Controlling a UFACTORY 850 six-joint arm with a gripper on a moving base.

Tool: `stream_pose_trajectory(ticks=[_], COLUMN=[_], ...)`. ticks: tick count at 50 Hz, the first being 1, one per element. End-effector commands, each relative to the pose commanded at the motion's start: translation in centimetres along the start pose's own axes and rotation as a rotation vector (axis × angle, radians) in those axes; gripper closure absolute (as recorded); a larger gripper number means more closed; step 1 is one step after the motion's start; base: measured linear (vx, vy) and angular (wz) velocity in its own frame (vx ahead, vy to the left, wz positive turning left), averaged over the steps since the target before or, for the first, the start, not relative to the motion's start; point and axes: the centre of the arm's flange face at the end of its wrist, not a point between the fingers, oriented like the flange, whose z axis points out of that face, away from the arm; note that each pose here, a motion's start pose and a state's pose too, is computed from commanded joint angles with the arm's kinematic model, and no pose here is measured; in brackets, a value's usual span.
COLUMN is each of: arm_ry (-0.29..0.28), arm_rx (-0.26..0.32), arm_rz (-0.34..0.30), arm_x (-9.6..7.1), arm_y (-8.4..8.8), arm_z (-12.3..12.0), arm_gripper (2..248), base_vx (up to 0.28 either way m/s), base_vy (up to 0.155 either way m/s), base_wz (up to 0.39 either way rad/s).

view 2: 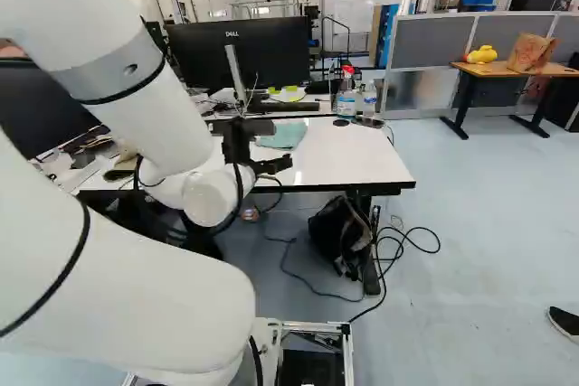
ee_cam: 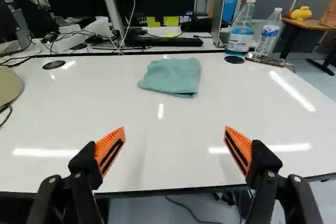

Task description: Clean the table with the green towel

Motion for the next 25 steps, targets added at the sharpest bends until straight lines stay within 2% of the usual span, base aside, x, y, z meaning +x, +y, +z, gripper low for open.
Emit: stream_pose_trajectory(ticks=[25], arm_ry=[0.013], arm_rx=[0.007], arm_rz=[-0.002], arm_x=[-0.58], arm_y=[-0.19], arm_z=[-0.56], arm_gripper=[3], base_vx=[0.0], base_vy=[0.0], base_wz=[0.0])
